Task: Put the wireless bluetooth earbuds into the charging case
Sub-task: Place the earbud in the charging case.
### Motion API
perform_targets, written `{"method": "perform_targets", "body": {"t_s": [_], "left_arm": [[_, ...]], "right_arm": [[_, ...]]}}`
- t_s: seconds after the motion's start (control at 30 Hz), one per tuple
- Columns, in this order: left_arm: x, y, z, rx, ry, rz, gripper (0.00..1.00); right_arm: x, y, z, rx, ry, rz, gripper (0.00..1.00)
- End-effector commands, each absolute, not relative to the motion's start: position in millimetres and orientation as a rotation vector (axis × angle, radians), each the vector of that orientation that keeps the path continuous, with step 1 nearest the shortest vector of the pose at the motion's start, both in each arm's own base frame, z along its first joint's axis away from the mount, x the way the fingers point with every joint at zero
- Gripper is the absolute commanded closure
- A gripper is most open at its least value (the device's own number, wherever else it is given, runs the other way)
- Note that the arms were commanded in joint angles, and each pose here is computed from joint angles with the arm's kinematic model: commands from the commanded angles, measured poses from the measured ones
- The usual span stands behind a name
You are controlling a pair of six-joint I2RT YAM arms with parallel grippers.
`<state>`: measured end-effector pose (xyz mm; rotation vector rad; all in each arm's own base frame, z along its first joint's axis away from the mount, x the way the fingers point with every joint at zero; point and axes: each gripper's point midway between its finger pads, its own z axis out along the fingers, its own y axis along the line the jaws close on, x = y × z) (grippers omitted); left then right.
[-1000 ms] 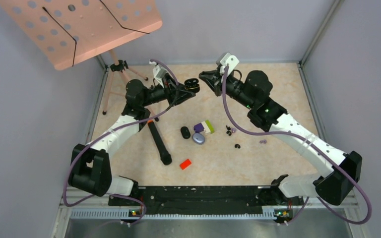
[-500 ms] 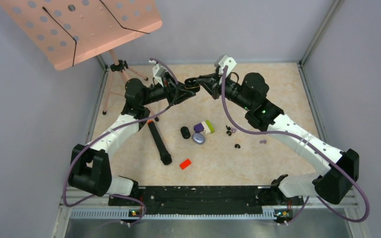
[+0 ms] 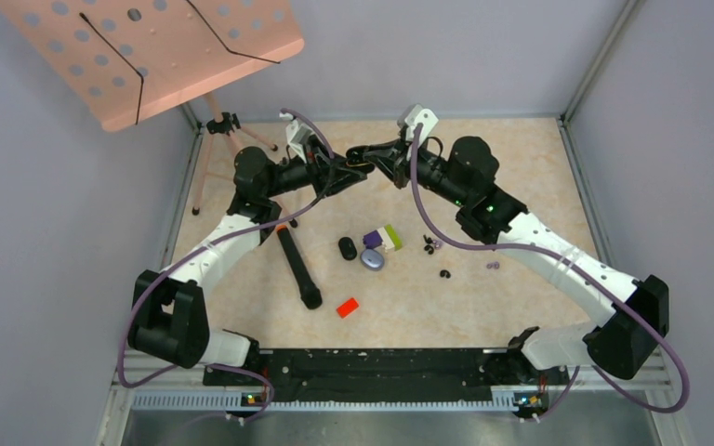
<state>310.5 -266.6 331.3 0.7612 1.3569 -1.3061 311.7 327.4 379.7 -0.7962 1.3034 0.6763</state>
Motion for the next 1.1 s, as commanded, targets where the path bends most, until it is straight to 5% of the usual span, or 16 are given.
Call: {"method": "perform_targets", "body": {"t_s": [0.0,0.3,1.07], "left_arm": [[300.5,-264.0,370.6,0.800,1.222,-1.264,1.00],[304.1,-262.7,370.7,0.783,1.224,-1.250,1.00],[304.2,-262.8,363.0,0.791,1.231,-1.245,1.00]], "right_arm": [[307.1,332.9,386.7,-0.799,1.271,0.686,1.00],[299.7,337.2,370.0,-0.884,1.281,0.695,1.00],[298.7,337.8,386.3,-0.892,1.288,0.700,0.69]]}}
